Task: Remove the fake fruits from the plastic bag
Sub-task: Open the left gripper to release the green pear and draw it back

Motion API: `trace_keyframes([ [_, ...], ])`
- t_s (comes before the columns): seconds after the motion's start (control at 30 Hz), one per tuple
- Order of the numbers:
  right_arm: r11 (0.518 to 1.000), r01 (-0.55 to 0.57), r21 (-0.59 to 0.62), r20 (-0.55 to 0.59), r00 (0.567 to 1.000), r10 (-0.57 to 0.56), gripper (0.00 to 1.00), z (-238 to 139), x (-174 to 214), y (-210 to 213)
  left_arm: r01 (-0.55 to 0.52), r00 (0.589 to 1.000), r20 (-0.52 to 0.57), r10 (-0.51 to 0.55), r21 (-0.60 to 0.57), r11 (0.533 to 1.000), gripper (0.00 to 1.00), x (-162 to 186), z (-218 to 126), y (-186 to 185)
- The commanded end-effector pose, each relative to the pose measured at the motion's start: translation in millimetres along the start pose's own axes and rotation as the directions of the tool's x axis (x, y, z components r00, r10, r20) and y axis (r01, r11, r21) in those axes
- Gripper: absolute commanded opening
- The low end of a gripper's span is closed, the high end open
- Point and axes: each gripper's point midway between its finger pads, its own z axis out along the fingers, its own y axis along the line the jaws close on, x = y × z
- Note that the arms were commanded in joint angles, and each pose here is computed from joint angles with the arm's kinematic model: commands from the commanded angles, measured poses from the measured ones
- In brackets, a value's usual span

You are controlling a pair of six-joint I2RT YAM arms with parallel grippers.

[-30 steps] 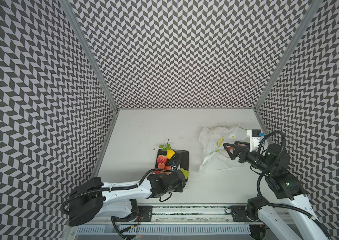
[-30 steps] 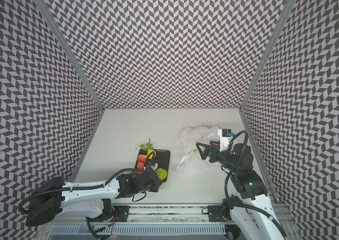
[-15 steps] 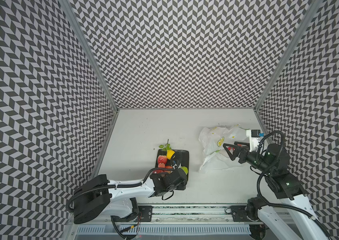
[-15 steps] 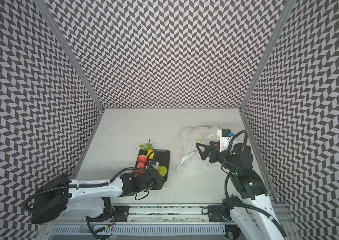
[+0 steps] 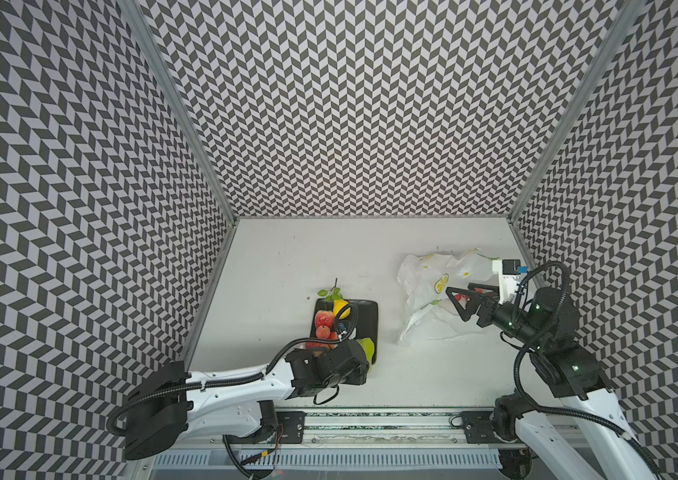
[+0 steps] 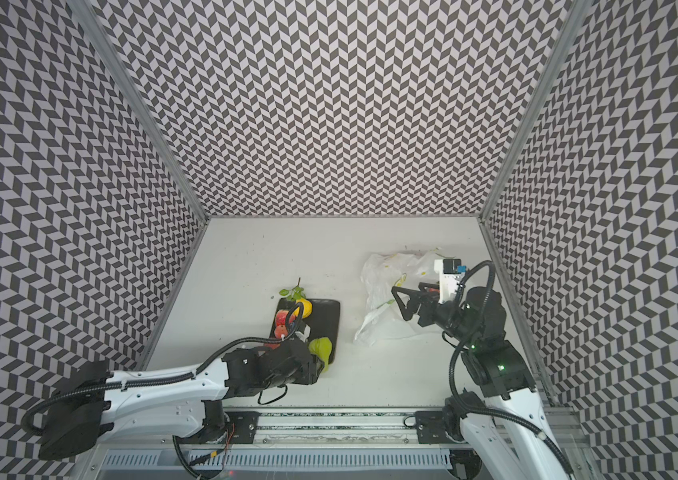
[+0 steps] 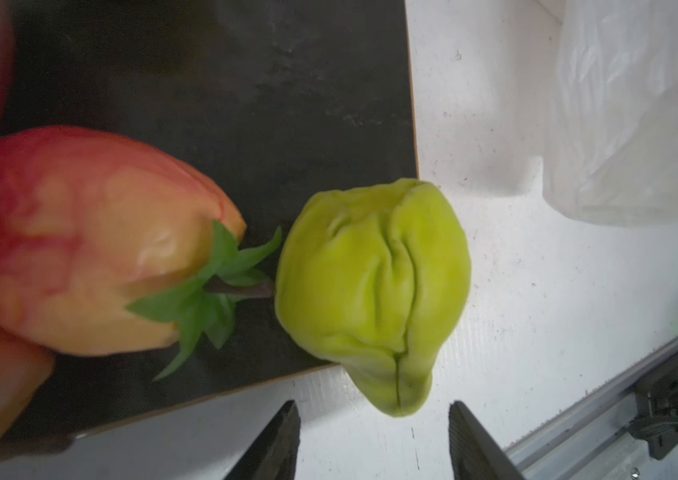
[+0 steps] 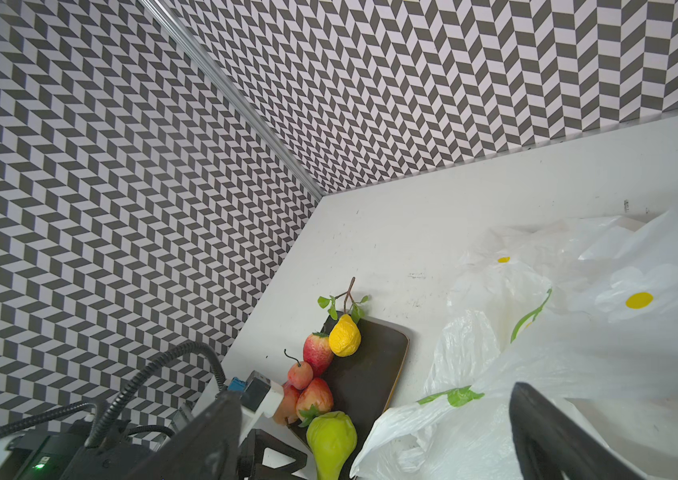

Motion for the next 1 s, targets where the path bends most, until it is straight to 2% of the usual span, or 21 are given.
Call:
trace_keyframes([
  [0.0,0.998,-0.019,0.062,0.028,0.999,0.017,0.97,6,3,-18,-0.067,0.996,0.057,0.064,0.054,0.996,0.58,-17,-24,-16],
  [0.17,0.984,-0.093,0.155,0.040,0.995,0.087,0.95,11,17,-45,-0.176,0.968,0.222,0.119,0.255,0.951,0.60,-48,-66,-56],
  [0.27,0.971,-0.126,0.204,0.051,0.992,0.118,0.93,10,22,-56,-0.256,0.932,0.332,0.142,0.330,0.909,0.76,-68,-90,-80],
  [0.37,0.953,-0.149,0.263,0.079,0.988,0.133,0.91,3,20,-65,-0.344,0.876,0.449,0.174,0.331,0.879,0.94,-94,-111,-102],
  [0.43,0.937,-0.169,0.304,0.108,0.984,0.143,0.91,-4,16,-71,-0.380,0.848,0.494,0.192,0.314,0.870,0.98,-111,-115,-114],
  [0.5,0.902,-0.215,0.374,0.153,0.974,0.168,0.87,-13,13,-82,-0.385,0.839,0.499,0.217,0.264,0.884,1.00,-128,-106,-120],
  [0.6,0.862,-0.259,0.435,0.162,0.965,0.209,0.82,-21,16,-91,-0.387,0.852,0.450,0.269,0.195,0.901,1.00,-142,-82,-129],
  [0.73,0.827,-0.303,0.473,0.147,0.953,0.264,0.78,-23,31,-101,-0.440,0.849,0.405,0.341,0.181,0.880,1.00,-148,-51,-152],
  [0.97,0.851,-0.302,0.430,0.086,0.952,0.295,0.73,-16,45,-94,-0.533,0.825,0.335,0.454,0.199,0.822,1.00,-149,0,-178],
])
